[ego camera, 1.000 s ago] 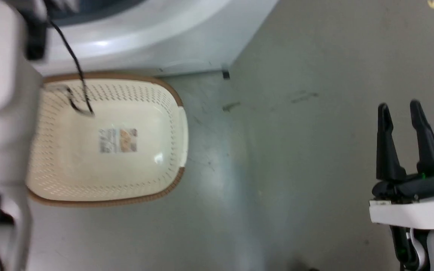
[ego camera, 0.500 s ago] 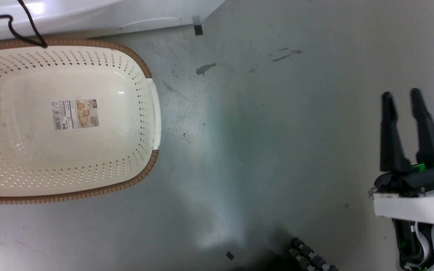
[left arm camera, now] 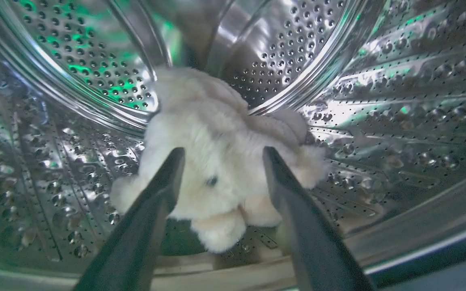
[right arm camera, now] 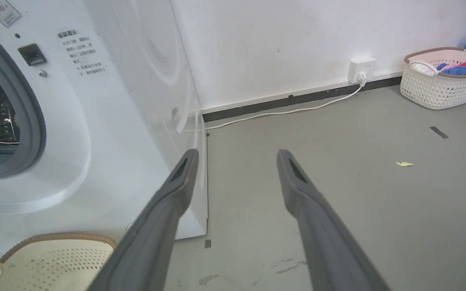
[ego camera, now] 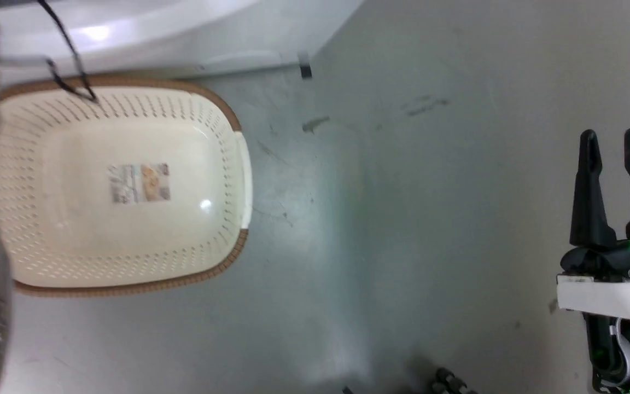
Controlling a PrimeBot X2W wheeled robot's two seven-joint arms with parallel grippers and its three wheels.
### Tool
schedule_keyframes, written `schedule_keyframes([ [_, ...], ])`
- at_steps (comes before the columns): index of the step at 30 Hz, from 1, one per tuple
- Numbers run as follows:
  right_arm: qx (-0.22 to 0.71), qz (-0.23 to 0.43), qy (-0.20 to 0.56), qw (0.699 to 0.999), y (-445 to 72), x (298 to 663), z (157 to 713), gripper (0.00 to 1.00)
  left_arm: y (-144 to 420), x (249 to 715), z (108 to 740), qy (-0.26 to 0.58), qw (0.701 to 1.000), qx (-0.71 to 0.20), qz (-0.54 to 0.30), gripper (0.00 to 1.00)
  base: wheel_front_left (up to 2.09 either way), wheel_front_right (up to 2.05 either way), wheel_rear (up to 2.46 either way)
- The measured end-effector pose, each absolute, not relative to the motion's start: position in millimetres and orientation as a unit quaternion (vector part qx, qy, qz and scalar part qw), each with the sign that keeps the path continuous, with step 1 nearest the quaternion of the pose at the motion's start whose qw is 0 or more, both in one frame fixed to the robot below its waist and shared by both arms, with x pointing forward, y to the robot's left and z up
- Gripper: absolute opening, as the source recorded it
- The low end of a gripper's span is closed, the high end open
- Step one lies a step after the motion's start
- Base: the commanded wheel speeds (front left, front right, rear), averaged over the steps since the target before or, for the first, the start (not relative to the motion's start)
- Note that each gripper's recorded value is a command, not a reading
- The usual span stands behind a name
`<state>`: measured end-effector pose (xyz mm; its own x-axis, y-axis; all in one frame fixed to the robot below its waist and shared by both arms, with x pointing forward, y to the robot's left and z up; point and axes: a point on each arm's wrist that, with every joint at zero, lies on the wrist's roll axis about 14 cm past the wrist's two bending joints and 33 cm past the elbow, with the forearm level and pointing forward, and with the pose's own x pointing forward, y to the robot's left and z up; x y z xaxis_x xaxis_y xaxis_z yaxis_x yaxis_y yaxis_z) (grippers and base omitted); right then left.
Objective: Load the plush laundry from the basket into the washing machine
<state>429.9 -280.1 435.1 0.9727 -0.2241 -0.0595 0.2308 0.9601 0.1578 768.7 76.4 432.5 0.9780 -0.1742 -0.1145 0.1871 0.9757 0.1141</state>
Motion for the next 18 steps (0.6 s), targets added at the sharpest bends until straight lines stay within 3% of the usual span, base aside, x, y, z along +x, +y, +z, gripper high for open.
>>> schedule_keyframes([
  [11, 0.06, -0.079, -0.026, 0.995, -263.2, 398.9, 487.4, 1.0, 71.5, 656.0, 448.6, 0.054, 0.989, 0.01, -0.135, 1.0, 0.0, 0.0, 0.0],
  [18, 0.06, -0.04, -0.061, 0.996, -236.1, 373.0, 516.8, 1.0, 89.9, 559.8, 503.3, -0.015, 0.992, -0.026, -0.123, 1.0, 0.0, 0.0, 0.0],
])
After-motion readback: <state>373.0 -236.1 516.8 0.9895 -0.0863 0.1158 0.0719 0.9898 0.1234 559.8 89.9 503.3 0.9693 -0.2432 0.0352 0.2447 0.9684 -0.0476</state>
